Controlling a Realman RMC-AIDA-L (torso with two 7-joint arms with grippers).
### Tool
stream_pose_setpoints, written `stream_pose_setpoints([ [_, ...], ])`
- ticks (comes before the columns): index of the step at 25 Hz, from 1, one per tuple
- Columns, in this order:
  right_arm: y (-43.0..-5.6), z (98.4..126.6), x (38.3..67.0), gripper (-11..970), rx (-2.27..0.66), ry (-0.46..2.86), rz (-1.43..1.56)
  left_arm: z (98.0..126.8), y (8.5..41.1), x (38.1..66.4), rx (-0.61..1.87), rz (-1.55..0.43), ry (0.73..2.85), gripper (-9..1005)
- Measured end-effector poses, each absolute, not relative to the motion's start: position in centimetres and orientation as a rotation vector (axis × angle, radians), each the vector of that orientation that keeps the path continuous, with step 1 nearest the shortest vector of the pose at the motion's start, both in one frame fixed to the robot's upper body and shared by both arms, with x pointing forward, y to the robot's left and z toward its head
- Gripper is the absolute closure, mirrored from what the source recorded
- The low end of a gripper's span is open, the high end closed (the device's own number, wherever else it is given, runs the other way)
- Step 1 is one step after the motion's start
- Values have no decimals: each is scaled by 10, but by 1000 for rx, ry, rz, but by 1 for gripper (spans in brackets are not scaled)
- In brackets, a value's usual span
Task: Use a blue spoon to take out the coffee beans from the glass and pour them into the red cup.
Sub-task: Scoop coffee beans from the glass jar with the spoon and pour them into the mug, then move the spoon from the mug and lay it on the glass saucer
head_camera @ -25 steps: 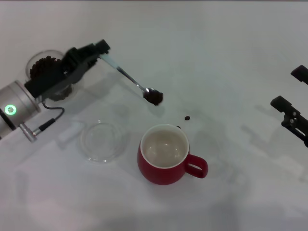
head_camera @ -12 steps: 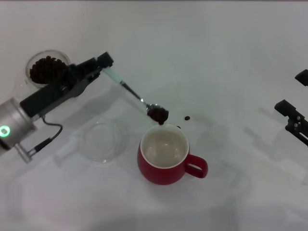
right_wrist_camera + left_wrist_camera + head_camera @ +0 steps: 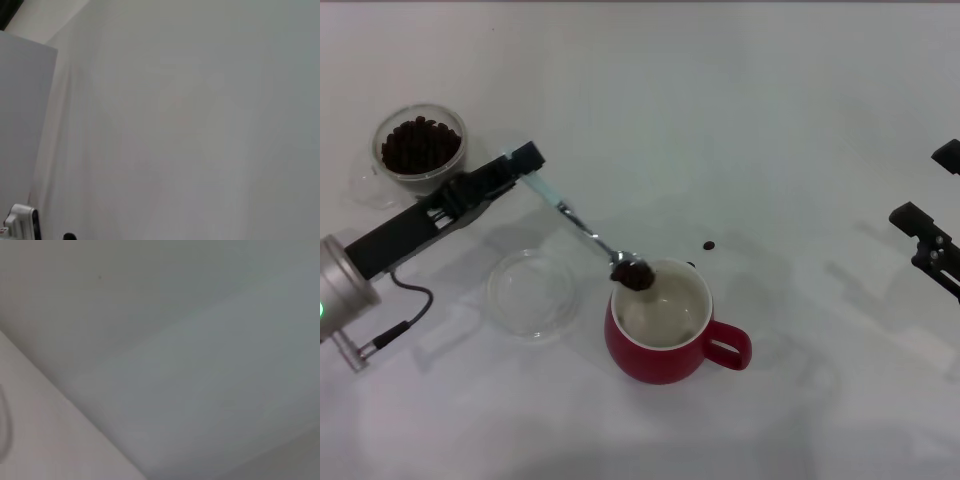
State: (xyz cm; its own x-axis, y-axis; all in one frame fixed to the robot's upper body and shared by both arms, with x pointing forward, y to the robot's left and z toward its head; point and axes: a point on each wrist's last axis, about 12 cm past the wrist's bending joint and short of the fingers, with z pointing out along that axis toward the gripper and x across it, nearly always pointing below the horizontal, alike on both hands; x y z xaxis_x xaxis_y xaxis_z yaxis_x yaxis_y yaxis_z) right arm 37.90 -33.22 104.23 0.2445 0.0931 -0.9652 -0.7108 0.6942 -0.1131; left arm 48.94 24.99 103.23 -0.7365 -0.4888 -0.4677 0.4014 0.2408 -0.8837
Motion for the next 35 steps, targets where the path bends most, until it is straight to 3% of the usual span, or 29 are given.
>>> stream_pose_setpoints([
  [10, -333, 1042, 381, 295, -615, 1220, 591, 1044, 237, 507, 236, -1464, 1762, 870],
  [16, -334, 1041, 382, 295, -614, 1227, 584, 1058, 214, 520, 482, -1464, 1696, 869],
  [22, -334, 1041, 382, 295, -609, 1231, 578, 1069, 210, 526, 578, -1470, 1635, 869],
  [29, -334, 1041, 384, 294, -596, 1230, 575, 1078, 242, 524, 423, -1490, 1588, 869],
  [35, -334, 1042, 389, 294, -584, 1226, 565, 1065, 302, 491, 149, -1366, 1574, 870],
])
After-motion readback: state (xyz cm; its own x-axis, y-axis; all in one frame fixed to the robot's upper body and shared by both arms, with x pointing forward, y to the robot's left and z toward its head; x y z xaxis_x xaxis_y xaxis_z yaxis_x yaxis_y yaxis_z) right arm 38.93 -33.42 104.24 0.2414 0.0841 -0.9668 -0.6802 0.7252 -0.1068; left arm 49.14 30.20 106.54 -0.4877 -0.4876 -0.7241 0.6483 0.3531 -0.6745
